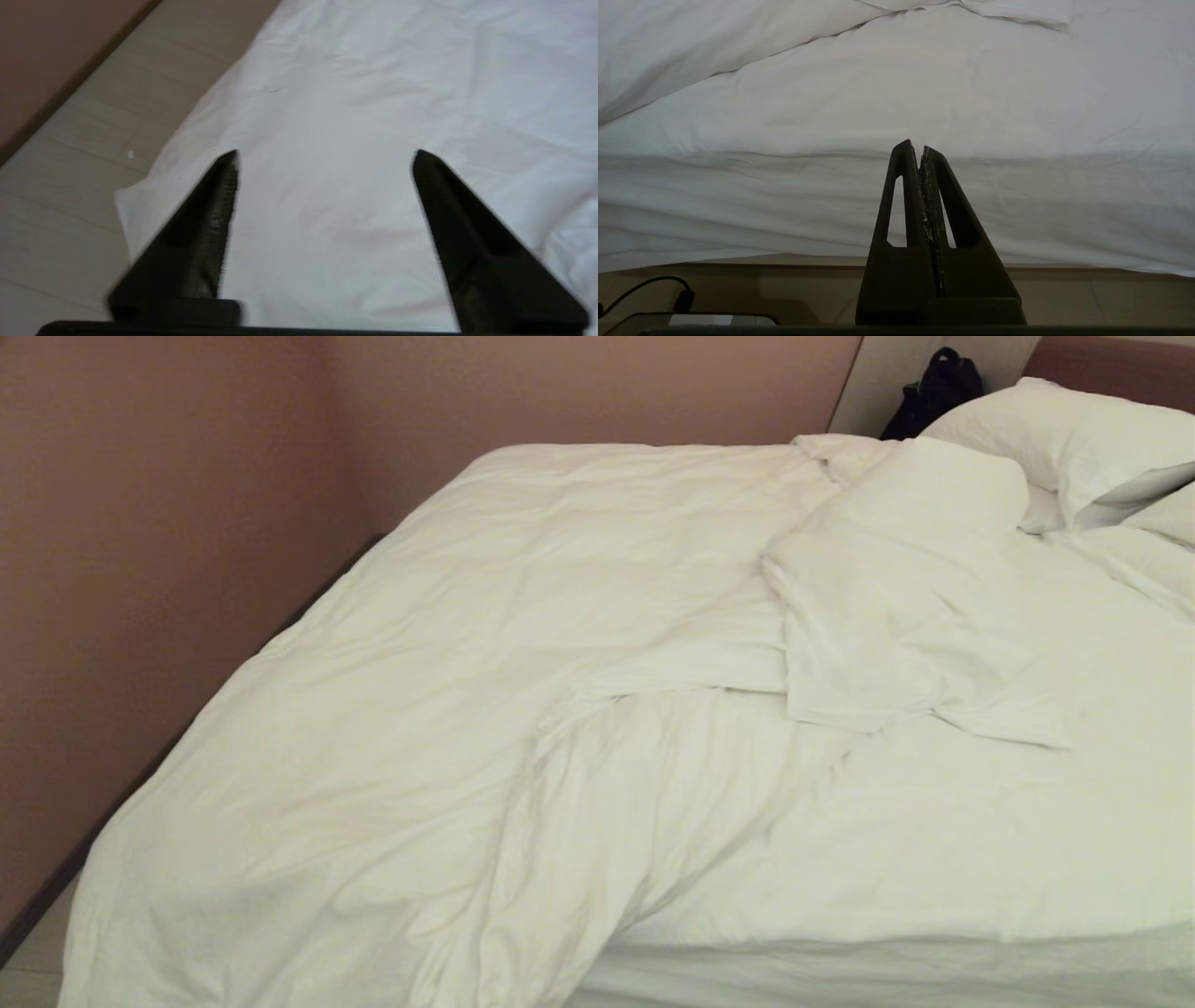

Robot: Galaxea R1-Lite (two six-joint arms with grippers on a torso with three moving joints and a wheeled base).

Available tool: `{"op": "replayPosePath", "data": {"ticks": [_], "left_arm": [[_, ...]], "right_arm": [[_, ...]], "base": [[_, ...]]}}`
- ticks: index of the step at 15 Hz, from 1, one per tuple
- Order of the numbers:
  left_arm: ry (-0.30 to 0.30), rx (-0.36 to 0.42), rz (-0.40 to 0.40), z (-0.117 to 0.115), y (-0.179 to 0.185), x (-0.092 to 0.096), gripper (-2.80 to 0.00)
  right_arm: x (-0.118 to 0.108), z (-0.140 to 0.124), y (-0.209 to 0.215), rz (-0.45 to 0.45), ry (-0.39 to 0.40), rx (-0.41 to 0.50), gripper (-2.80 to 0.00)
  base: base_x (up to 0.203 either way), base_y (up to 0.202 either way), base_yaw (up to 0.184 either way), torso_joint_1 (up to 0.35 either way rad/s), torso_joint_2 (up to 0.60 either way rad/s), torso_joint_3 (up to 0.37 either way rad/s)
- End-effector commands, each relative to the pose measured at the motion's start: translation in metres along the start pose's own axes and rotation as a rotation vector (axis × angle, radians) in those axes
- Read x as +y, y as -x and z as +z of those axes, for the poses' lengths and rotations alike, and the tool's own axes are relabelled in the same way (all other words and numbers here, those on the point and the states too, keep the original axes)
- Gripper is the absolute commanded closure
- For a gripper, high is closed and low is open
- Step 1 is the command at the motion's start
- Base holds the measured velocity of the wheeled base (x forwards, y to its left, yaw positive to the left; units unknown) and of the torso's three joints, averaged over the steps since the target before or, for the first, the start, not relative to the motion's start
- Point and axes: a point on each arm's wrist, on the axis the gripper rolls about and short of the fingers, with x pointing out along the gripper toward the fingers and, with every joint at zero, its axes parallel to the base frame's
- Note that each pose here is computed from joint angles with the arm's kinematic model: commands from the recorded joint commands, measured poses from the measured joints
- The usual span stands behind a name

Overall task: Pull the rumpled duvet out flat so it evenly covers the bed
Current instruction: Flatten the corners of the folded blanket

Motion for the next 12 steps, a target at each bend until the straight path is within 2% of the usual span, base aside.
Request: {"op": "replayPosePath", "data": {"ticks": [1, 7, 10, 12], "left_arm": [[-0.014, -0.005, -0.041, -0.004, 0.006, -0.009, 0.0], [-0.022, 0.084, -0.257, -0.028, 0.008, -0.034, 0.0], [-0.029, 0.1, -0.293, -0.034, 0.01, -0.039, 0.0], [-0.043, 0.132, -0.372, -0.044, 0.018, -0.051, 0.0]], "right_arm": [[0.0, 0.0, 0.0, 0.0, 0.0, 0.0, 0.0], [0.0, 0.0, 0.0, 0.0, 0.0, 0.0, 0.0], [0.0, 0.0, 0.0, 0.0, 0.0, 0.0, 0.0], [0.0, 0.0, 0.0, 0.0, 0.0, 0.0, 0.0]], "base": [[0.0, 0.0, 0.0, 0.0, 0.0, 0.0], [0.0, 0.0, 0.0, 0.0, 0.0, 0.0], [0.0, 0.0, 0.0, 0.0, 0.0, 0.0], [0.0, 0.0, 0.0, 0.0, 0.0, 0.0]]}}
